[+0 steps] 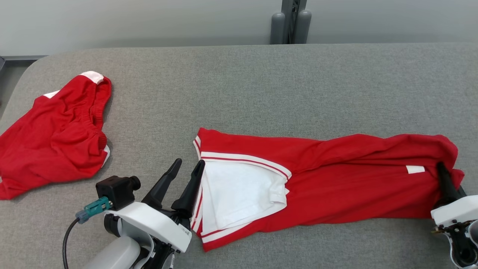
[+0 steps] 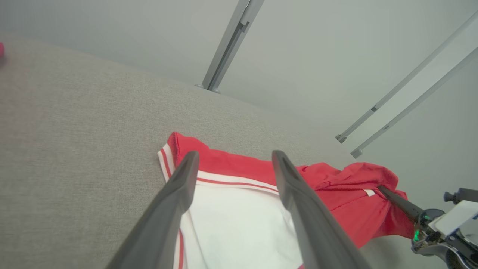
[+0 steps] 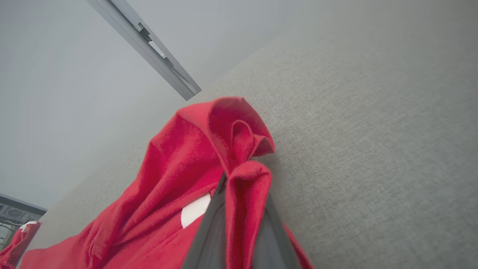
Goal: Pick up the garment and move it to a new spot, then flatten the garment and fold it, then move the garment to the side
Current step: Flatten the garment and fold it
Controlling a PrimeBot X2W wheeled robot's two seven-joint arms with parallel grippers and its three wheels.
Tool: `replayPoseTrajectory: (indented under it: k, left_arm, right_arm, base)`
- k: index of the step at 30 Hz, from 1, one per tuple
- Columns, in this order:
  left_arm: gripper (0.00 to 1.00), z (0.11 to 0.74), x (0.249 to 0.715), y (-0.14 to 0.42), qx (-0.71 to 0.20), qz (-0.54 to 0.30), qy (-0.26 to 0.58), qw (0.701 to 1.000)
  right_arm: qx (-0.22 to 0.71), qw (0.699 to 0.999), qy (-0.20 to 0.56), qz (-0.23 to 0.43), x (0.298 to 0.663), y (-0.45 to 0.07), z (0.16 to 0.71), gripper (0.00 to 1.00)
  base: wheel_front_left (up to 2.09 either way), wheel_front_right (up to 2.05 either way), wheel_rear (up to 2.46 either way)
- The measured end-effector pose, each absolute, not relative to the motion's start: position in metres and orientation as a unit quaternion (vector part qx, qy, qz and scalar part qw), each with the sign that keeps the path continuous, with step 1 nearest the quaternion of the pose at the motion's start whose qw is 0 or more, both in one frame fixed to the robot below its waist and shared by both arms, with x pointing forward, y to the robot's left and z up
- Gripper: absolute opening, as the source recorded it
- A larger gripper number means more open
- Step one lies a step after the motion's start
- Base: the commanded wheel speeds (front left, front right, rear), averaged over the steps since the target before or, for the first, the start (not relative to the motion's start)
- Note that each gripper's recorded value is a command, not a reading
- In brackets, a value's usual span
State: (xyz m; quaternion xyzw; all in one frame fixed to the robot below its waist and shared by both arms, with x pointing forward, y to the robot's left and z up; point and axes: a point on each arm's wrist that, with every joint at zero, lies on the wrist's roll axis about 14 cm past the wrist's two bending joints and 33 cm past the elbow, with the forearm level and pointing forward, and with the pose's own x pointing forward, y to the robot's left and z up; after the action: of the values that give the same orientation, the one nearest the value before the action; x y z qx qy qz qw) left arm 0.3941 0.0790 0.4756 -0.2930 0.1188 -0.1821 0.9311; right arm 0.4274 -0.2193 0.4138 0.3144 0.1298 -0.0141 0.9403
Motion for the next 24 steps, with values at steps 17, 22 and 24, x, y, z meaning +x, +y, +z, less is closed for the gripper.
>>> replayPoseTrajectory:
  k: [17,22,24]
  left_arm:
    - [1.0,0.497,0.396,0.082,-0.298,-0.179,0.082,0.934]
    - [1.0,0.5,0.39,0.096,-0.303,-0.157,0.069,0.937]
    - [1.0,0.503,0.388,0.102,-0.307,-0.148,0.062,0.938]
  right_arm:
    - [0.277,0.956,0.009,0.095,0.441,-0.183,0.501,0.0]
    - [0.282,0.944,0.005,0.173,0.431,-0.131,0.515,0.0]
    - [0.287,0.936,0.015,0.204,0.425,-0.107,0.514,0.0]
  base:
    - [0.0,0.0,0.0]
    - [0.0,0.0,0.0]
    - [0.0,0.0,0.0]
